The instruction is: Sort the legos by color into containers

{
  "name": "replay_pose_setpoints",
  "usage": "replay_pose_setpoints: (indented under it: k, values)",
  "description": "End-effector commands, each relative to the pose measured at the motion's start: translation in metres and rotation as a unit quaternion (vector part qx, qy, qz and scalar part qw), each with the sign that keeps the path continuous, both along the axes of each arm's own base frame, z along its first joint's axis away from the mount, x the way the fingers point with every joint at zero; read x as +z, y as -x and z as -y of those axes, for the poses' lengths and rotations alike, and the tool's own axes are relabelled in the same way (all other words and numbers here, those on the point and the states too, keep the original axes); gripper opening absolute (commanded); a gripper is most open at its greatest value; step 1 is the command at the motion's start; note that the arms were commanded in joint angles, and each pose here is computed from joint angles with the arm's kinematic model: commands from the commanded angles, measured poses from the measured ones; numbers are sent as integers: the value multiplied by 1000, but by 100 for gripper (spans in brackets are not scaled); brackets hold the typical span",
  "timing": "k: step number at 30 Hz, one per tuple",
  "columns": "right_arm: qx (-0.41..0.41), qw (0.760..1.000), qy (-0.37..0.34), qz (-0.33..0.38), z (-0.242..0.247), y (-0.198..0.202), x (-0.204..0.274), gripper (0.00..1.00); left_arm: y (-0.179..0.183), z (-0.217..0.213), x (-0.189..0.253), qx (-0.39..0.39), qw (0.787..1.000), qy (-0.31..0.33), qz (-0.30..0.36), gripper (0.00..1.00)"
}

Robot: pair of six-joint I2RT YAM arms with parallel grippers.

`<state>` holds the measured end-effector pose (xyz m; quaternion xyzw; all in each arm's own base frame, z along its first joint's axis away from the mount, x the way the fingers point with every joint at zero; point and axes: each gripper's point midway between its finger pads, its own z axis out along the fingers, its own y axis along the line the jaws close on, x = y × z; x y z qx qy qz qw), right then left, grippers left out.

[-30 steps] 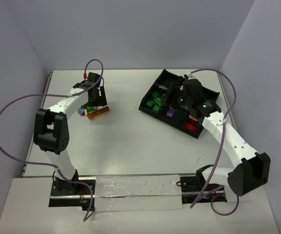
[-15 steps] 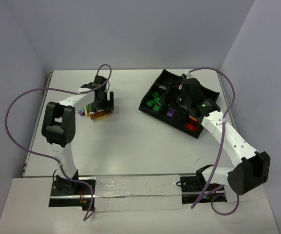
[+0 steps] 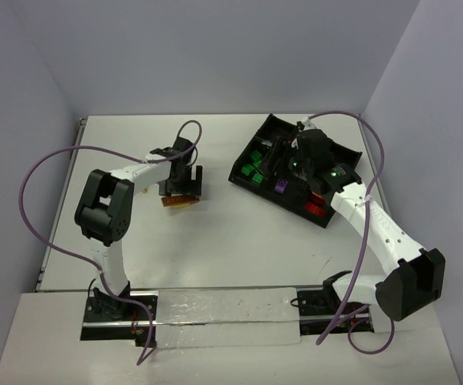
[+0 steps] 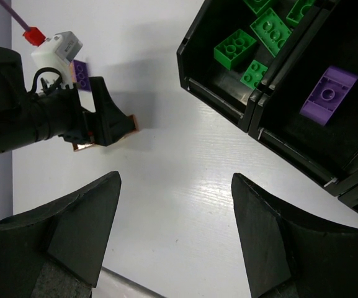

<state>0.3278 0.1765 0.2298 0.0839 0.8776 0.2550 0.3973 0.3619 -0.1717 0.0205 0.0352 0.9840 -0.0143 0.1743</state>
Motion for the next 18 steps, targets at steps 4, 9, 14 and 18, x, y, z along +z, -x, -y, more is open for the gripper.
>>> replay_pose_setpoints:
  k: [4,9,14,18]
  values:
    - [10,1000,-14,26,-9,0,15,79,7,8,27,4,1000,6,29,99]
    - [17,999,-21,21,-13,3,12,80,3,8,53,8,998,3,66,99]
    - [23,999,-20,21,-17,4,12,79,3,8,67,-18,995,-33,96,99]
    - [21,999,-18,21,-17,5,12,80,6,3,75,-38,990,-83,111,99]
